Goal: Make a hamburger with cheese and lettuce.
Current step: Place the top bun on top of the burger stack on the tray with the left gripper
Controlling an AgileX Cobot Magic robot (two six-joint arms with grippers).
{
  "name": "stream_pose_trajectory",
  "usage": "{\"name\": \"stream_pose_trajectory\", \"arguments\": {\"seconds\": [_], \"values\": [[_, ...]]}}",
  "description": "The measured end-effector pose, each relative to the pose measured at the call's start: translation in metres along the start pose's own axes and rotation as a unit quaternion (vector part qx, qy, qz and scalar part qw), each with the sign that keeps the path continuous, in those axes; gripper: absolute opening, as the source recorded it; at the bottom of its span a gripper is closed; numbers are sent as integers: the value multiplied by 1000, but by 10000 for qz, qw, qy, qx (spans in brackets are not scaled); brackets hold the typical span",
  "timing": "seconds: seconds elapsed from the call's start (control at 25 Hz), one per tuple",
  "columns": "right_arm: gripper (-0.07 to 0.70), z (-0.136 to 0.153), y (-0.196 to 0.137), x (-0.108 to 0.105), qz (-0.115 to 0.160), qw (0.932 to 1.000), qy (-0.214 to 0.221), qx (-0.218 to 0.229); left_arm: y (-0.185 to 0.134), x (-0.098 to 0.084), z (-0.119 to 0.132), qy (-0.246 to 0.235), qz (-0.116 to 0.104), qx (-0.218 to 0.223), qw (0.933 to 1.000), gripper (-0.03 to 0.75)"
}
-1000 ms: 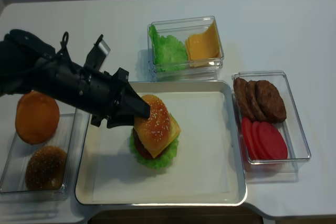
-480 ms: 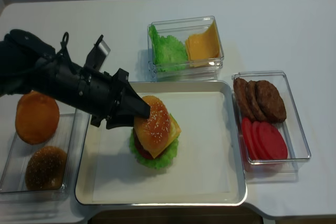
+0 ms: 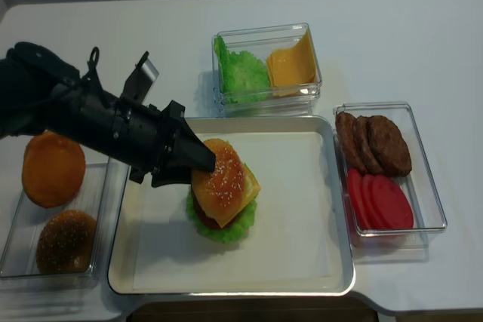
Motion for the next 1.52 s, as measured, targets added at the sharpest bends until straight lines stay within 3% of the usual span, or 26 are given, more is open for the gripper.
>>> {"name": "stream_pose_trajectory", "arguments": {"seconds": [0.24, 1.52], "values": [[424, 0, 0, 0, 0, 10000, 0, 0, 0, 0, 0, 9, -4, 3, 10000, 335], [424, 0, 0, 0, 0, 10000, 0, 0, 3, 13, -1, 404, -87, -87, 9991, 362]]}}
Point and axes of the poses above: a point on each arm's last joint axis where the gripper is mounted, z pointing out along that axis toward the gripper, x along the wrist's bending axis when the last joint is at zero, y = z × x, the point moved 7 cm from there along z, pointing out along that axis toward the gripper, and after that the axes turned 13 degrees about -z, right-handed, at the moved point
